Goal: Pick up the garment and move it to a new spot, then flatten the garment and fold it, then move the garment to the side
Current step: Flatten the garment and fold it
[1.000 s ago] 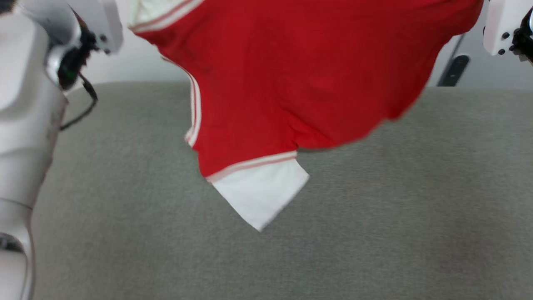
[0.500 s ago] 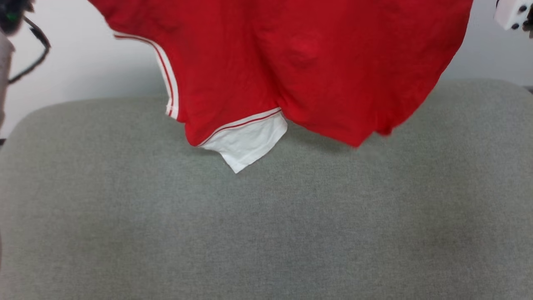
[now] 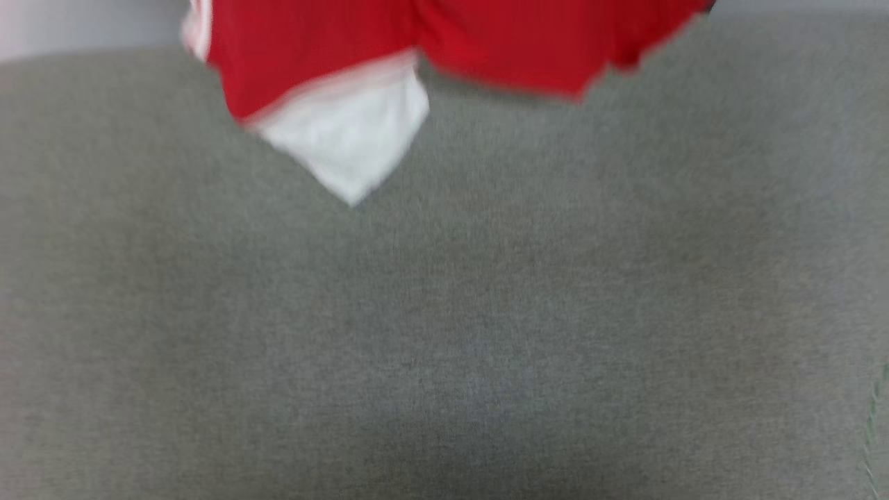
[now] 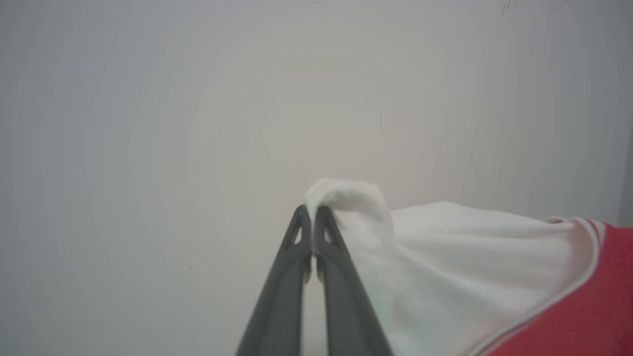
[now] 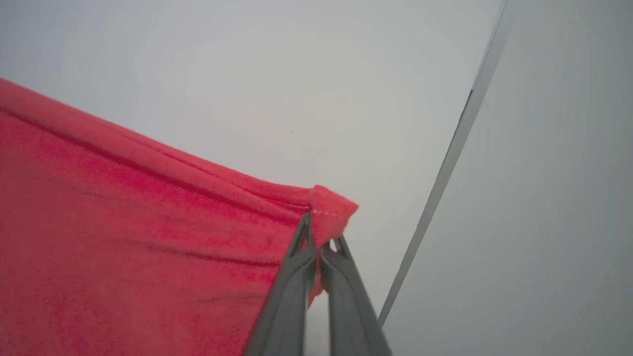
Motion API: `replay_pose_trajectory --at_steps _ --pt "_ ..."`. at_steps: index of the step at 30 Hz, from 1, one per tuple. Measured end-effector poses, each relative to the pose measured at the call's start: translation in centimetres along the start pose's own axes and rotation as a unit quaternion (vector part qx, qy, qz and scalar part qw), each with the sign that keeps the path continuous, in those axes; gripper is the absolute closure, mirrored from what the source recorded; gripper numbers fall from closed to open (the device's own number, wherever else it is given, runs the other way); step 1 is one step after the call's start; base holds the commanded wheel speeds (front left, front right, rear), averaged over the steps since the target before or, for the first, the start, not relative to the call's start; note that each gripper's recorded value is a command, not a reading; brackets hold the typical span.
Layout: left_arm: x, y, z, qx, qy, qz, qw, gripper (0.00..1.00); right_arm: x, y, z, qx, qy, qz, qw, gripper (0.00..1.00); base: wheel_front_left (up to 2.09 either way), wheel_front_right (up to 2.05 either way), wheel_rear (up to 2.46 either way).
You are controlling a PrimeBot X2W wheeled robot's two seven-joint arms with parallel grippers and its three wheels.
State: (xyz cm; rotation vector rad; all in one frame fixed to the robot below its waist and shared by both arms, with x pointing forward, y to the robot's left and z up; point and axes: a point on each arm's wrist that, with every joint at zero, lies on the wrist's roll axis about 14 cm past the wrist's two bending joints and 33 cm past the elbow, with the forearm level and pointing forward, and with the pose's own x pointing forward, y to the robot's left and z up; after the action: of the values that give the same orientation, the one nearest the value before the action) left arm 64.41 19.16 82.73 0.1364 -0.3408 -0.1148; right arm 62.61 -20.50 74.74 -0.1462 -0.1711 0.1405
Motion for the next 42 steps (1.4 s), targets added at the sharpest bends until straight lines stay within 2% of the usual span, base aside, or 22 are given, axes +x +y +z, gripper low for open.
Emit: replay_pose_trajectory --at_steps 4,13,16,20,24,29,33,36,39,42 --pt "2.6 -0.3 0.5 0.019 -0.062 -0.001 0.998 1.0 2.7 -0.3 -1.7 -0.008 -0.037 -0.013 0.999 1.0 0.0 0.0 0.0" --pt "7.3 -2.7 -0.9 0.015 -0.148 -0.028 0.988 1.0 8.1 -2.0 -7.0 -0.024 -0.051 -0.039 0.998 1.0 0.0 0.0 0.0" --pt "8.2 -3.2 -4.9 0.005 -0.132 -0.034 0.991 1.0 9.2 -0.5 -12.2 -0.011 -0.022 -0.03 0.999 1.0 0.0 0.0 0.0" --pt "8.0 -3.3 -11.9 -0.007 -0.093 -0.039 0.995 1.0 9.5 3.5 -20.1 0.004 0.035 0.002 0.999 1.0 0.0 0.0 0.0" --pt "5.9 -3.2 -18.4 -0.016 -0.037 -0.047 0.998 1.0 9.2 6.2 -24.2 0.025 0.065 0.019 0.997 1.0 0.0 0.0 0.0" --pt "2.0 -3.2 -23.8 -0.024 0.031 -0.058 0.998 1.0 7.2 8.5 -26.5 0.019 0.1 0.048 0.994 1.0 0.0 0.0 0.0" --pt "-2.0 -3.5 -26.0 -0.03 0.075 -0.068 0.994 1.0 5.1 8.7 -26.5 0.016 0.114 0.06 0.992 1.0 0.0 0.0 0.0" --pt "-6.9 -3.9 -28.5 -0.025 0.13 -0.086 0.988 1.0 1.8 9.3 -28.0 0.031 0.158 0.072 0.984 1.0 0.0 0.0 0.0" --pt "-10.9 -4.2 -28.7 -0.036 0.156 -0.096 0.982 1.0 -1.7 9.4 -28.3 0.045 0.194 0.086 0.976 1.0 0.0 0.0 0.0" --pt "-14.7 -4.0 -28.3 -0.044 0.174 -0.1 0.979 1.0 -4.9 7.9 -27.6 0.06 0.212 0.086 0.972 1.0 0.0 0.0 0.0"
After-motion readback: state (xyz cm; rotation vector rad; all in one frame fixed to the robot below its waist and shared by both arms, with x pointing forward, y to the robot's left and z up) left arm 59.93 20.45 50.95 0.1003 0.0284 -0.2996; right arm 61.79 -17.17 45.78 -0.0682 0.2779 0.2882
